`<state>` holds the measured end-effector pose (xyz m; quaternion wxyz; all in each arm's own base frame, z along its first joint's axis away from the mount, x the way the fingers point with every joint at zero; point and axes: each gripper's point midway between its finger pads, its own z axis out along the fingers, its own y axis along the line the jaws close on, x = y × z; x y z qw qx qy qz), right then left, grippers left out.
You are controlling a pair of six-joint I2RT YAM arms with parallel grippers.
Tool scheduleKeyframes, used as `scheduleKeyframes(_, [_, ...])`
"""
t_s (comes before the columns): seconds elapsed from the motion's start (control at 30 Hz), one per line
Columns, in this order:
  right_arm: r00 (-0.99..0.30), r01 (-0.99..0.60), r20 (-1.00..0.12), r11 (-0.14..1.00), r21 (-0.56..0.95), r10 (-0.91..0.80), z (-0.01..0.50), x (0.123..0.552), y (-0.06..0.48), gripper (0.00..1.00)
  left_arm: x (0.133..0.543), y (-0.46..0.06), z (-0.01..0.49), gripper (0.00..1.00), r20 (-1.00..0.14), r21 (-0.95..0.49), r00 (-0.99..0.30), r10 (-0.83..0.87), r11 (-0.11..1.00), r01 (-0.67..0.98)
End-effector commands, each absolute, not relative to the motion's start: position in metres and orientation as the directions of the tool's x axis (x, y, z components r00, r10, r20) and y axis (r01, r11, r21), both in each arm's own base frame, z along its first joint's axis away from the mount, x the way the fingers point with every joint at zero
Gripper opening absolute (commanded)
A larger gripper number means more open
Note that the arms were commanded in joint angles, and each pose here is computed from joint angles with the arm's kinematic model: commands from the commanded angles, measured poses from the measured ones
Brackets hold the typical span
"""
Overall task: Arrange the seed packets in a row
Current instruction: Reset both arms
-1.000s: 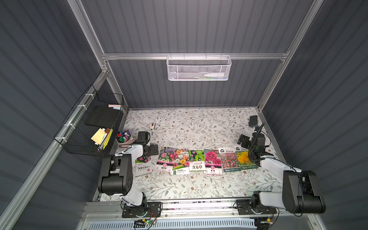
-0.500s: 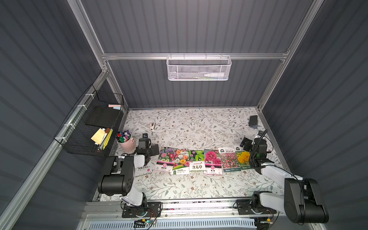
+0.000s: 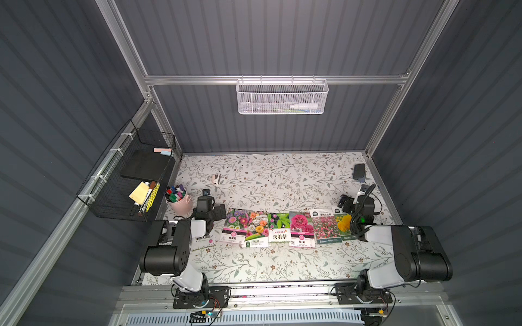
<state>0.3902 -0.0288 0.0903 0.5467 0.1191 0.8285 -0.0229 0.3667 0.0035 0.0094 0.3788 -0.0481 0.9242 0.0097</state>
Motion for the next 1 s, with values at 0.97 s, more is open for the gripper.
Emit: scheduleKeyframes(0.97, [-0.42,0.116,-0.899,0.99,0.079,0.121,0.0907,0.396,-0.0122,0.99,0.2531,0.0102,-0.0756,0.99,-0.294,0.148,-0.956,0.003,0.988,-0.042])
